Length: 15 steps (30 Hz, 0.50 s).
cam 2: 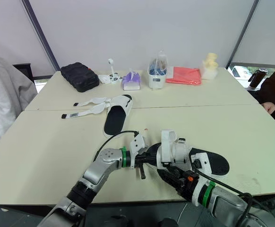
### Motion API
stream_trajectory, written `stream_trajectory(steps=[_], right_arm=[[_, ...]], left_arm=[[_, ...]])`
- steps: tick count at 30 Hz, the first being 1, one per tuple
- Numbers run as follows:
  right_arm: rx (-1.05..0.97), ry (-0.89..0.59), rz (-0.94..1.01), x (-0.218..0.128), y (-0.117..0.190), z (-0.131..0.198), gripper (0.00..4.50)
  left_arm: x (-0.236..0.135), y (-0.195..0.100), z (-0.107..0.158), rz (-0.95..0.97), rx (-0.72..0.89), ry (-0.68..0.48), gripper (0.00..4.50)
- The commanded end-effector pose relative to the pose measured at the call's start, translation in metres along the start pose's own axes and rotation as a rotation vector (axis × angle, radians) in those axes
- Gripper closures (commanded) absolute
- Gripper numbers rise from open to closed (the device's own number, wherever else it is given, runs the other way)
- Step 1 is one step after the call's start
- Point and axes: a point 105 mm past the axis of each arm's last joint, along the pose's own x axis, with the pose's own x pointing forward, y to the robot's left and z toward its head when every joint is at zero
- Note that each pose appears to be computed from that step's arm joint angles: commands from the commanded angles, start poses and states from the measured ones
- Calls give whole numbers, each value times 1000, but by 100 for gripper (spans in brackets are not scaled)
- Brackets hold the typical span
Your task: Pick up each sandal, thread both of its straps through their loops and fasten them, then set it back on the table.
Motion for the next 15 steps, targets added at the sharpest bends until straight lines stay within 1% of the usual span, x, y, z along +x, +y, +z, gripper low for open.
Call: stream_trajectory(steps=[1,2,4,9,12,15], right_arm=[[10,-125,-43,-4,-4,21,412],[27,-136,-49,-4,-5,22,447],[52,-144,-55,-5,-6,21,447],[82,-100,-4,-10,3,10,447],[86,-61,44,-14,10,3,447],[59,13,85,-20,16,-8,447]], left_arm=[[5,-15,-29,-53,-73,85,450],[5,-15,-29,-53,-74,85,450],[5,-15,-29,-53,-75,84,450],[6,-15,-28,-54,-77,83,450],[6,-15,-29,-54,-83,82,450],[6,-15,-29,-53,-86,81,450]])
